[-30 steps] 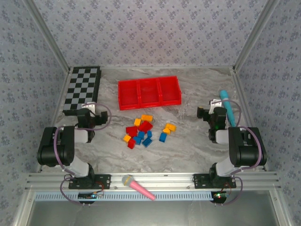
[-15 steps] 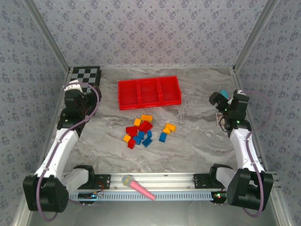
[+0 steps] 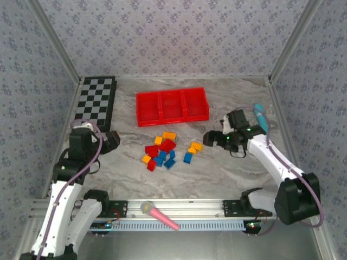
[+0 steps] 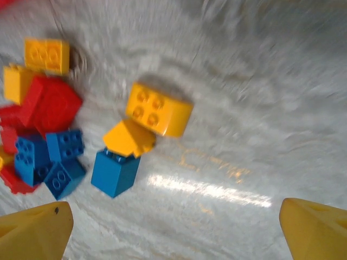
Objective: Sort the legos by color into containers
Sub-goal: Move the lego to the center of the table.
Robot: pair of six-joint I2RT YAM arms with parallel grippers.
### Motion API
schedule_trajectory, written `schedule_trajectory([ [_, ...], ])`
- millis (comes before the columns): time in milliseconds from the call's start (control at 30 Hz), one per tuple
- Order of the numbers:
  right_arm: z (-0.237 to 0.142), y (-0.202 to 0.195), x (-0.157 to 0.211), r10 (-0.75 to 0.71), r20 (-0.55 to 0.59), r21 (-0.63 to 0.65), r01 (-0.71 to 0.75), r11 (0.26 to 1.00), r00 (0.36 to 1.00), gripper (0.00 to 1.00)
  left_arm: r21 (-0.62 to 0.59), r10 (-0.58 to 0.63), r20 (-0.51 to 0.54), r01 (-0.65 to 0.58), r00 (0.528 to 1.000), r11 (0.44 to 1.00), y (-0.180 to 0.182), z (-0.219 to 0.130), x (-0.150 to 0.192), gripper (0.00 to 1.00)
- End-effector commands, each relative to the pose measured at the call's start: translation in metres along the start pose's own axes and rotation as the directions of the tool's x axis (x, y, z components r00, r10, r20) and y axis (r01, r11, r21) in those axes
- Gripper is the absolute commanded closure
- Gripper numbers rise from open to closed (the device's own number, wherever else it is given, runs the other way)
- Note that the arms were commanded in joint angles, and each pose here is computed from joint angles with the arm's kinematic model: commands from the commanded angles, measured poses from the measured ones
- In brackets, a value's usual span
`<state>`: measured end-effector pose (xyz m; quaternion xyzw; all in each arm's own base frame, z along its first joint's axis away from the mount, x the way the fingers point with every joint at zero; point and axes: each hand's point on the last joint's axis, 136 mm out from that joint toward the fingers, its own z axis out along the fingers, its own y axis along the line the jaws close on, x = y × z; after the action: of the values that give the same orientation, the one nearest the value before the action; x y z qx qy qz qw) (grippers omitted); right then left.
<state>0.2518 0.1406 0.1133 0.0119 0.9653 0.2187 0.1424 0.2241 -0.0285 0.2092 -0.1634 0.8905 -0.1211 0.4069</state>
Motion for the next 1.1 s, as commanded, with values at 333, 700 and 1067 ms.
schedule_trajectory([
  [333,0.042,0.014,0.003,0.385,0.257,0.175,-0.435,0.883,0.886,0.01,0.007,0.031,-0.078,-0.031,0.996,0.999,-0.001,0.002,0.014,0.00],
  [700,0.059,0.037,-0.022,-0.129,-0.078,0.248,0.145,0.958,0.989,0.04,0.064,0.041,-0.064,-0.037,0.997,0.997,-0.009,-0.003,0.015,0.00],
  [1067,0.060,-0.009,-0.017,-0.244,-0.298,0.409,0.355,0.841,0.923,0.02,0.080,0.045,-0.078,-0.038,0.996,0.996,-0.013,-0.001,0.018,0.00],
])
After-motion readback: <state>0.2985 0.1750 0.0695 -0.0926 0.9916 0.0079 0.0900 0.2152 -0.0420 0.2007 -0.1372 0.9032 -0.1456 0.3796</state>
